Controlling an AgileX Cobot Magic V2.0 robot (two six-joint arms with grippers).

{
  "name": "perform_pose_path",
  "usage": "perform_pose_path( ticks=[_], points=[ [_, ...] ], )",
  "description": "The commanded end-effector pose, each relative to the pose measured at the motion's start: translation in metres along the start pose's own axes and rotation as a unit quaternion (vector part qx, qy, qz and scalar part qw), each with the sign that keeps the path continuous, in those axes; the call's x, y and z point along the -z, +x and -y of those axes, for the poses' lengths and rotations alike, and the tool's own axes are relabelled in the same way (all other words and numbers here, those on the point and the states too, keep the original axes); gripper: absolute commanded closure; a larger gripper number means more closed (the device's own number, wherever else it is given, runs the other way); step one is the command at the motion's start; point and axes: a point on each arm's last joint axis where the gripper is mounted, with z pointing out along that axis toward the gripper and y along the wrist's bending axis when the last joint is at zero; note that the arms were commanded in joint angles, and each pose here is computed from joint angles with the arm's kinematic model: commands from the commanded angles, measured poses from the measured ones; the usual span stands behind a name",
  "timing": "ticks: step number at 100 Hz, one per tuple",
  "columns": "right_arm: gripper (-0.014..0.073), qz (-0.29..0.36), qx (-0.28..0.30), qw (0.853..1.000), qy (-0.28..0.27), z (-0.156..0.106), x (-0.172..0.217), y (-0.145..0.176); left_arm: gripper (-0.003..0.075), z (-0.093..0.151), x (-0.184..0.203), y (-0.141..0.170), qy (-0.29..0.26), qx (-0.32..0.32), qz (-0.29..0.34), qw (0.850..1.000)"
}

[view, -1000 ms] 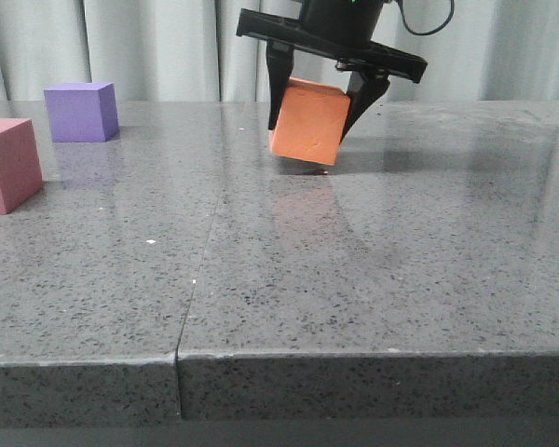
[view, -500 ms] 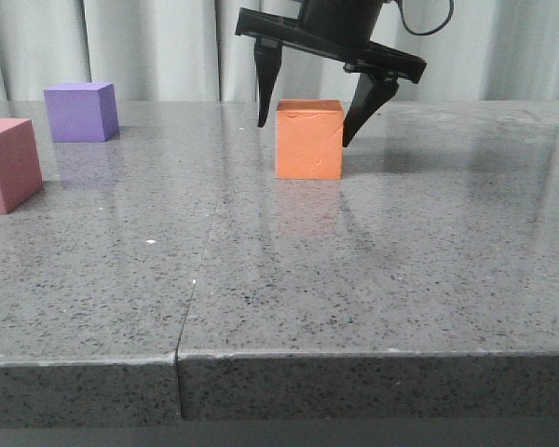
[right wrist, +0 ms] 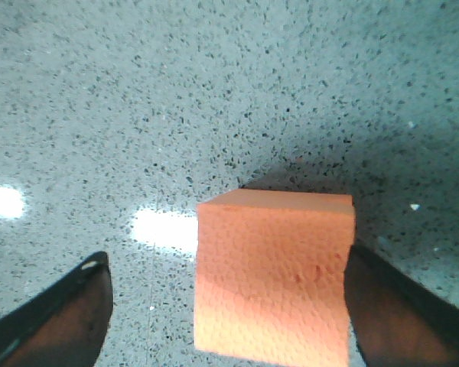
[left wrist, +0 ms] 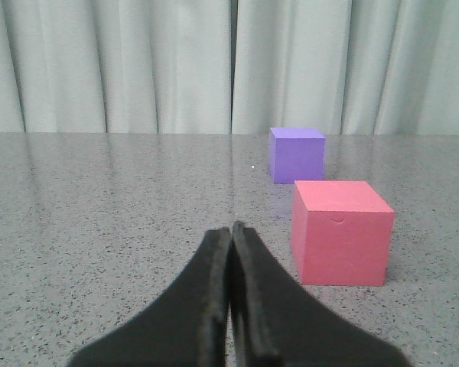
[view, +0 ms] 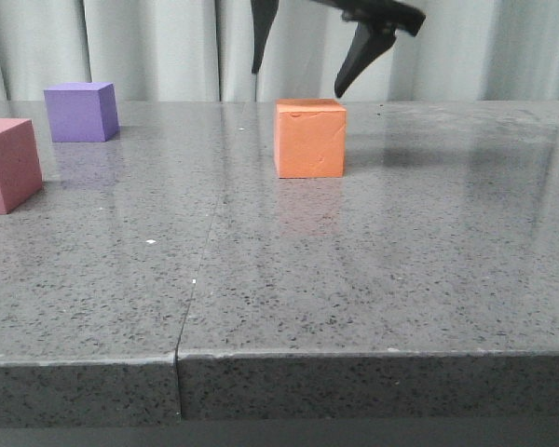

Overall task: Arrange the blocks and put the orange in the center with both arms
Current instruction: 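Raise the right gripper away from the orange cube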

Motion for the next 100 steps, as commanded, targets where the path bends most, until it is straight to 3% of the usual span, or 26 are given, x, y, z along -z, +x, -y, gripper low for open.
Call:
perform_pose_path(
  ticks=[1, 14, 34, 48, 59, 100],
  points=[
    [-0.0018, 0.023, 0.018, 1.000, -0.007, -0.005, 0.061, 0.005, 0.0741, 0.000, 0.001, 0.005, 0.000, 0.003, 0.035, 0.999],
    [0.0042, 0.043, 0.028, 0.999, -0.010, -0.006, 0.081, 0.007, 0.0741, 0.000, 0.001, 0.005, 0.000, 0.003, 0.035, 0.999],
    [0.0414, 0.074, 0.061, 0.995, -0.013, -0.007, 0.111, 0.011, 0.0741, 0.000, 0.001, 0.005, 0.000, 0.003, 0.035, 0.999],
    [0.0560, 0.097, 0.072, 0.993, -0.015, -0.007, 0.135, 0.016, 0.0741, 0.000, 0.001, 0.005, 0.000, 0.003, 0.035, 0.999],
    [0.0596, 0.114, 0.083, 0.990, 0.001, -0.002, 0.150, 0.022, 0.0741, 0.000, 0.001, 0.005, 0.000, 0.003, 0.035, 0.999],
    [0.0596, 0.112, 0.089, 0.986, 0.082, 0.034, 0.178, 0.070, 0.0741, 0.000, 0.001, 0.005, 0.000, 0.003, 0.035, 0.999]
  ],
)
